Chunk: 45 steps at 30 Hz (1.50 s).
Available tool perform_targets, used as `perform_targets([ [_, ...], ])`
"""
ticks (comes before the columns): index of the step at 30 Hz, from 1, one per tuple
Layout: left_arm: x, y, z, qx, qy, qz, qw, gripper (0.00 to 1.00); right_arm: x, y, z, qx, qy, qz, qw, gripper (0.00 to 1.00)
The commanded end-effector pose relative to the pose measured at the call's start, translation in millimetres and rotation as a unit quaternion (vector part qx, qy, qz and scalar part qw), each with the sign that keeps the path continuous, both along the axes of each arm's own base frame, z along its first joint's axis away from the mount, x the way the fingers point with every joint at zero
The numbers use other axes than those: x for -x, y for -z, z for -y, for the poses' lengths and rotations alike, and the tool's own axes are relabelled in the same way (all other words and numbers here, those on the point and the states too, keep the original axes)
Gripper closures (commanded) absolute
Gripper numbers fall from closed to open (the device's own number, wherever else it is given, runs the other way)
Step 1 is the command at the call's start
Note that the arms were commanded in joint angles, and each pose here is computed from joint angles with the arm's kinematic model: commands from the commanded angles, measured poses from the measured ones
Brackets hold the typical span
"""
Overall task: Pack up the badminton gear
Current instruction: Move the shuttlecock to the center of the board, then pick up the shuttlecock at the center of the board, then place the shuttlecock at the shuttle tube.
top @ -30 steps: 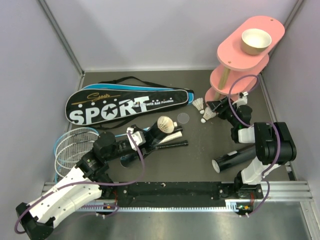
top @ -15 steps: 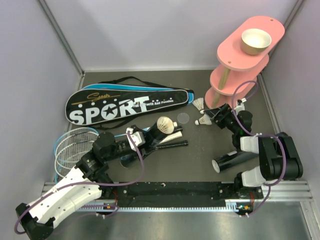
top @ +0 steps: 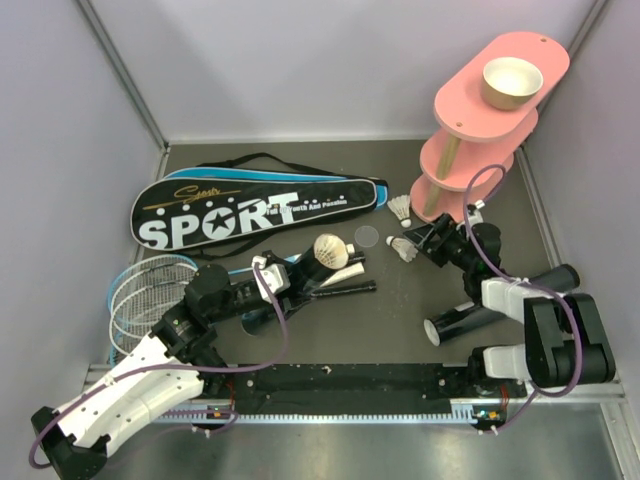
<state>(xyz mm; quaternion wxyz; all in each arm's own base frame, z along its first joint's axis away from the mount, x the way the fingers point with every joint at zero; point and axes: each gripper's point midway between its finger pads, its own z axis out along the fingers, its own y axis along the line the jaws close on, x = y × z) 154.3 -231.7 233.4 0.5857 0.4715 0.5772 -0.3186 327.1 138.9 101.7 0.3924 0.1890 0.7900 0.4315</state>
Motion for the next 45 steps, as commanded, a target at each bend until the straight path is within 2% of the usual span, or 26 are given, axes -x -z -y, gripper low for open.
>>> perform_targets([
  [1,0,-28,5,0.036,0.01,0.038,0.999,0.89,0,-3,4,0.016,0.019,-0.004,1.0,0.23],
  [5,0,-28,5,0.036,0.01,0.038,0.999,0.88,-7,1,3,0.01,0.04,-0.027,0.999,0.27],
  [9,-1,-28,4,0.036,0.008,0.04,0.999,0.88,-18,5,-9,-0.005,0.036,-0.037,0.999,0.35],
  [15,-1,-27,5,0.034,0.008,0.038,0.999,0.89,-35,10,-22,0.018,0.033,-0.039,0.999,0.65],
  [16,-2,-27,5,0.034,0.007,0.037,0.999,0.89,-35,14,-21,0.023,0.031,-0.046,0.998,0.79],
  [19,-3,-25,5,0.031,0.005,0.041,0.999,0.88,-32,16,-16,0.056,0.03,-0.056,0.996,1.0],
  [22,-7,-21,5,0.023,-0.001,0.04,0.999,0.88,-22,-4,-15,0.099,0.002,-0.031,0.995,1.0],
  [24,-9,-19,4,0.018,-0.005,0.037,0.999,0.88,-1,-49,-21,0.137,-0.034,0.015,0.99,1.0],
  [25,-11,-16,4,0.014,-0.01,0.036,0.999,0.88,7,-70,-24,0.174,-0.068,0.063,0.98,1.0],
  [26,-12,-15,4,0.012,-0.011,0.036,0.999,0.88,30,-103,-29,0.177,-0.108,0.085,0.975,1.0],
  [28,-15,-13,5,0.007,-0.013,0.036,0.999,0.88,53,-140,-33,0.202,-0.147,0.135,0.959,1.0],
  [29,-15,-14,5,0.005,-0.014,0.037,0.999,0.88,66,-188,-32,0.201,-0.149,0.19,0.949,1.0],
  [30,-17,-13,6,0.002,-0.015,0.036,0.999,0.88,83,-191,-31,0.209,-0.17,0.176,0.947,1.0],
  [31,-17,-11,6,-0.001,-0.015,0.035,0.999,0.88,92,-205,-32,0.218,-0.188,0.196,0.938,1.0],
  [32,-18,-11,6,-0.002,-0.018,0.035,0.999,0.88,108,-241,-39,0.201,-0.214,0.235,0.926,1.0],
  [33,-18,-11,6,-0.004,-0.016,0.035,0.999,0.88,120,-241,-40,0.2,-0.236,0.217,0.926,1.0],
  [35,-19,-10,6,-0.005,-0.017,0.034,0.999,0.88,139,-271,-47,0.198,-0.267,0.25,0.909,1.0],
  [37,-18,-9,7,-0.005,-0.015,0.032,0.999,0.88,153,-277,-53,0.199,-0.291,0.247,0.903,1.0],
  [41,-17,-9,7,-0.005,-0.012,0.031,0.999,0.89,164,-299,-61,0.191,-0.312,0.26,0.894,1.0],
  [45,-17,-8,7,-0.007,-0.01,0.032,0.999,0.89,172,-298,-79,0.192,-0.343,0.251,0.884,1.0],
])
